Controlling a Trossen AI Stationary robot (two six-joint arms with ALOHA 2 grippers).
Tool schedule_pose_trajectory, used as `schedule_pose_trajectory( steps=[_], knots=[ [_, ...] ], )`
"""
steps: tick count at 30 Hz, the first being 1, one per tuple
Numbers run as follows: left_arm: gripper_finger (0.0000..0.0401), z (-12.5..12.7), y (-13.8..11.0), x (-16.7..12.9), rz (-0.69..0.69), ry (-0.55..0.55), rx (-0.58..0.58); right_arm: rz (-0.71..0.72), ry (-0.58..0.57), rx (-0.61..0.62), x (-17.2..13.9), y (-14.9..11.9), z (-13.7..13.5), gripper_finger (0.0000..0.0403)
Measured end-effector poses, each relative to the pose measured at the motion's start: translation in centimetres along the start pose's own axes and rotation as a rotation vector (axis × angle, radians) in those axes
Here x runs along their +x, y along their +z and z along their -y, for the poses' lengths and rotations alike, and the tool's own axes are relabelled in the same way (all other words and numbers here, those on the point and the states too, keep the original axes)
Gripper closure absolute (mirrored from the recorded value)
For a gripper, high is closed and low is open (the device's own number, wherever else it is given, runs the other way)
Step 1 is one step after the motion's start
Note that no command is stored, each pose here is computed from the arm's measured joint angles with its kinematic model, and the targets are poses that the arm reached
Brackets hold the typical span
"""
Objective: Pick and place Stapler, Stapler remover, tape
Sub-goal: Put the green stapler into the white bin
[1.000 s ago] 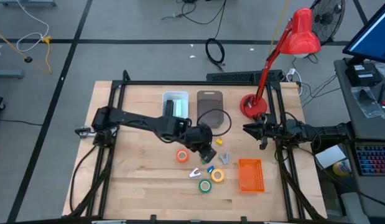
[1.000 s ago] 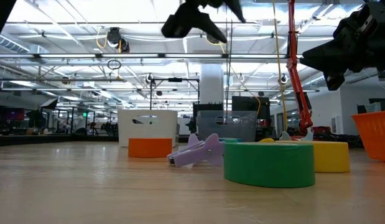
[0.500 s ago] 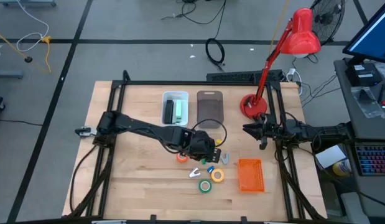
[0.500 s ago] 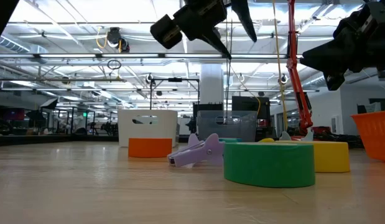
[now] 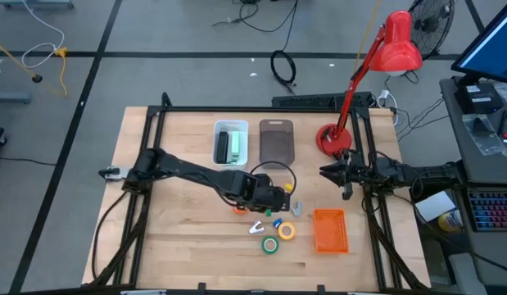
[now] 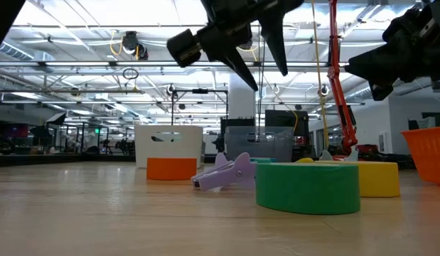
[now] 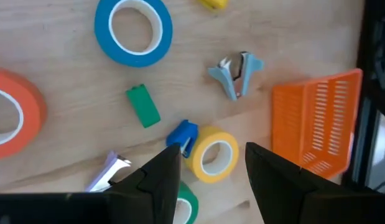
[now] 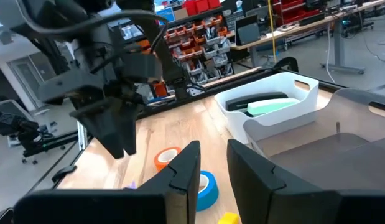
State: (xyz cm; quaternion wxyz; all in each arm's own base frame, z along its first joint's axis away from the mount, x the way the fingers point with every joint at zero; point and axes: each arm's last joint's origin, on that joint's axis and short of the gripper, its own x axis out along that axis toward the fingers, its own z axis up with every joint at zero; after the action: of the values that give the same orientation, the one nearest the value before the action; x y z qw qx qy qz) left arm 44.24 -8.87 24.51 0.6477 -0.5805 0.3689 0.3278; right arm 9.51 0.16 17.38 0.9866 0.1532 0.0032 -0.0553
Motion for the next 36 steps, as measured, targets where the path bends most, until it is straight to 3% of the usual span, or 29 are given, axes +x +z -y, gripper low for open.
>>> schedule_pose_trajectory(
  steps=[13,25,36],
  knots=[
    [0.0219,-1.0,-0.2,2.5,0.016,0.09,-0.167,-0.007,-0.001,-0.003,0.0,-0.1,0.0,0.033],
    [0.0219,-2.1,-0.5,5.9,-0.017,0.179,-0.199,-0.019,-0.004,-0.005,0.1,-0.2,0.0,0.033],
    [0.0219,-2.4,0.0,6.9,-0.012,0.194,-0.207,-0.024,-0.005,-0.006,0.1,-0.2,0.0,0.033]
  ],
)
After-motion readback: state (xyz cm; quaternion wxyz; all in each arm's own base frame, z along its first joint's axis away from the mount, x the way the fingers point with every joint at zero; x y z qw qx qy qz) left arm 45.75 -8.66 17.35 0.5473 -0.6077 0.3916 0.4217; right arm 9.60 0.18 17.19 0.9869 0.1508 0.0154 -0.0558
